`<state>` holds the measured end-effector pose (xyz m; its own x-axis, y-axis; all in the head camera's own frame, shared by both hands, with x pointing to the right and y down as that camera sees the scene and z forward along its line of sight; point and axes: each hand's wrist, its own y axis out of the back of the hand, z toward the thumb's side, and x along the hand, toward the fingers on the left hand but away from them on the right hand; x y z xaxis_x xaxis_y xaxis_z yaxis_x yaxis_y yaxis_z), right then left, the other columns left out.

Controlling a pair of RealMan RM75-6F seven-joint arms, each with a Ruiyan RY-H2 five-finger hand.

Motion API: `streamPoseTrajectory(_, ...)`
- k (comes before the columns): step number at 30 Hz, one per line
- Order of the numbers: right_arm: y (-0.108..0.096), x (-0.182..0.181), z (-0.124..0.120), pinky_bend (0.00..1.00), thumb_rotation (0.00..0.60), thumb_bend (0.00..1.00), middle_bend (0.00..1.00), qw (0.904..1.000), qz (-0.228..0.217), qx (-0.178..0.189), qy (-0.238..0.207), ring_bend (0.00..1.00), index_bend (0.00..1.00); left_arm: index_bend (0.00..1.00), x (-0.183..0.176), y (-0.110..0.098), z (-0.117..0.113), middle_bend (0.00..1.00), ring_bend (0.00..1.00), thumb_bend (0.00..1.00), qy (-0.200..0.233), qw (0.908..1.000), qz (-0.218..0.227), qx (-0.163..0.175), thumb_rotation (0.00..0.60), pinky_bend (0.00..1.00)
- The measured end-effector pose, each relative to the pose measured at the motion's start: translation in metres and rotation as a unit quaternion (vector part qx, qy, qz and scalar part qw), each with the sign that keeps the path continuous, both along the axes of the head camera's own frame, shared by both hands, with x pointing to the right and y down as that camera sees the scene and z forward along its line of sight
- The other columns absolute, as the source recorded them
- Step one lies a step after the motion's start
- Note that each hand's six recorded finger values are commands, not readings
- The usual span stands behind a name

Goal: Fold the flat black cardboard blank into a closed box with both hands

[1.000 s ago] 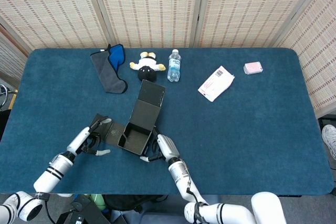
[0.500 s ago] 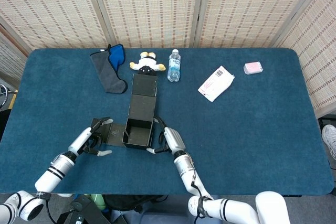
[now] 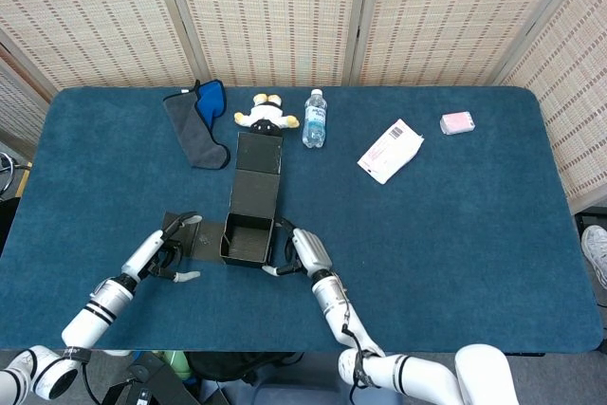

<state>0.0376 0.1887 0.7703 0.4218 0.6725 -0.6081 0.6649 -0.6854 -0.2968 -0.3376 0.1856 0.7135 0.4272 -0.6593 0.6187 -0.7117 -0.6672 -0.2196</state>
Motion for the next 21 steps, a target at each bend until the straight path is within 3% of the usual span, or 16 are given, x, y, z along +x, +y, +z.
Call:
streamPoseTrajectory(13, -0.016, 0.008, -0.01, 1.0, 0.6, 0.27, 0.39, 0.9992, 0.016, 0.005, -0.035, 0.72, 0.32, 0.06, -0.015, -0.01, -0.004, 0.13, 0.68, 0.09, -0.014, 0.9992, -0.03, 0.021, 0.6, 0.84)
streamPoseTrajectory(21, -0.029, 0.034, -0.03, 1.0, 0.6, 0.27, 0.4, 0.9929, 0.073, -0.017, -0.093, 0.73, 0.34, 0.03, -0.039, -0.031, -0.014, 0.13, 0.67, 0.09, -0.048, 0.9915, -0.088, 0.082, 0.6, 0.84)
